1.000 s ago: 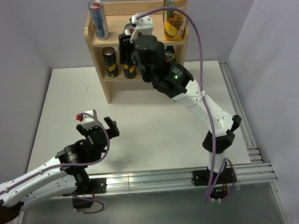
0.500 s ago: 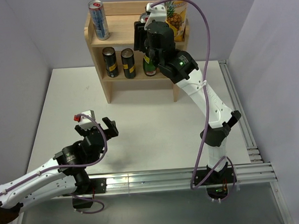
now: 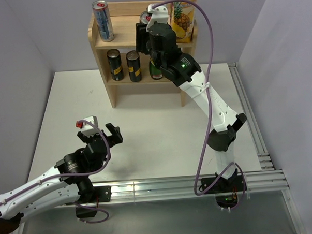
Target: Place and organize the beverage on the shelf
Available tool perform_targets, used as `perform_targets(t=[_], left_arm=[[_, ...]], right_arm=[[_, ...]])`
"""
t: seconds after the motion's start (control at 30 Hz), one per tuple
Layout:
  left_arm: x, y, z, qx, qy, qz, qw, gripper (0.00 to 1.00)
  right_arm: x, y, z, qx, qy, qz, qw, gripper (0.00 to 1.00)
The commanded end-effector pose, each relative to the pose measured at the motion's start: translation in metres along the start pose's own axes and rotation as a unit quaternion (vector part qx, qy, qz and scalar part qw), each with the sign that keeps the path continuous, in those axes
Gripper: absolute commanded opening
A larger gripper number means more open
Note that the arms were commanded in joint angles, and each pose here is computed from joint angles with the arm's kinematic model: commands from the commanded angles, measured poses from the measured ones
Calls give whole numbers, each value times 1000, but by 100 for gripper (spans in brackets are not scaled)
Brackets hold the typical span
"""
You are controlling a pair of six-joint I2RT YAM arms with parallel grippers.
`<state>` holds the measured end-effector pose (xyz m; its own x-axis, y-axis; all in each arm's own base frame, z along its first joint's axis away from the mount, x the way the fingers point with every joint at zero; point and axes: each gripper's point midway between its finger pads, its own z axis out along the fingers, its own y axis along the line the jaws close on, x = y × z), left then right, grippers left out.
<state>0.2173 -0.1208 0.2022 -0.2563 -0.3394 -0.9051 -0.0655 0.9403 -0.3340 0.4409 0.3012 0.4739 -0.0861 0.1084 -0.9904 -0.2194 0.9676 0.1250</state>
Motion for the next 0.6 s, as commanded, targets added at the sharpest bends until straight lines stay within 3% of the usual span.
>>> perform_targets(t=[0.0, 0.23, 0.57], left_arm=[[-4, -3, -1, 7, -7, -18, 1000, 99], [-5, -3, -2, 10, -7, -20, 1000, 99], [-6, -2, -3, 13, -9, -24, 1000, 99]], right_arm=[[3, 11, 16, -17, -10, 13, 1000, 0], [25, 15, 31, -16, 8, 13, 1000, 9], [45, 17, 40, -15, 22, 18, 999, 10]])
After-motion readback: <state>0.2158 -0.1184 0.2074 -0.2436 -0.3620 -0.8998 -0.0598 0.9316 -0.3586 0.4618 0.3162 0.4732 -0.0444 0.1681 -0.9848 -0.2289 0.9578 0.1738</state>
